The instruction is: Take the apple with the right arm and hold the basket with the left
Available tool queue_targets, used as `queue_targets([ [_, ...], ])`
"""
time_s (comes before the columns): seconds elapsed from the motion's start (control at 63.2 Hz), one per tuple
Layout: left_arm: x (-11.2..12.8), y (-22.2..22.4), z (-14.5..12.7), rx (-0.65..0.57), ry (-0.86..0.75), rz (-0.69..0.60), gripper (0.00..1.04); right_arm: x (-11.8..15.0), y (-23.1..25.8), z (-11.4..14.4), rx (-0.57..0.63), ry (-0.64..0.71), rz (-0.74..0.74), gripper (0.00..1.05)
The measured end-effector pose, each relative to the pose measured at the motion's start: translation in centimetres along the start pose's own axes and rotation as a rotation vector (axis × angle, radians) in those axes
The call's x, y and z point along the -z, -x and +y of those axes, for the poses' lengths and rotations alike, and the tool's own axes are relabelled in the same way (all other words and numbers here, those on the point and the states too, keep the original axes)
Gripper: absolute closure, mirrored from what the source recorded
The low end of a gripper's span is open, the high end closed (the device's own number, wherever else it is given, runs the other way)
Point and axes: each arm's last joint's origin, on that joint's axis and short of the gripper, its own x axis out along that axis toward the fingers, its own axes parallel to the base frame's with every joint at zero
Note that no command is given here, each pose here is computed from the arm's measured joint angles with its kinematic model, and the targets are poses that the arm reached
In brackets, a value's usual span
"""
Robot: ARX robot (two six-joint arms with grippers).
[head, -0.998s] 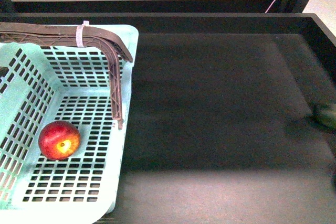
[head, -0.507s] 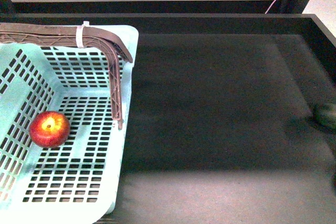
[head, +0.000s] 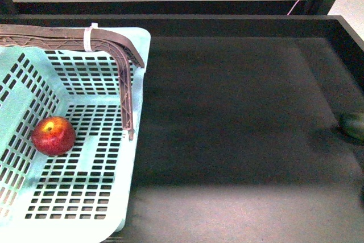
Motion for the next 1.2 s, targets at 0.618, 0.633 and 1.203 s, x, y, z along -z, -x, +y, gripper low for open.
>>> queue_targets([
  [0.618, 2.7, 5.5, 3.5, -0.002, -0.144, 0.014, 1.01, 0.0, 0.0, 0.0, 0.0, 0.0, 0.0, 0.09],
  [0.633, 2.7, 5.6, 3.5, -0.003, -0.145, 0.017, 1.01, 0.0, 0.0, 0.0, 0.0, 0.0, 0.0, 0.09],
  [1.203, 2.1, 7.9, 3.4, -0.001, -0.145, -0.007, 1.01, 0.0, 0.0, 0.0, 0.0, 0.0, 0.0, 0.09],
])
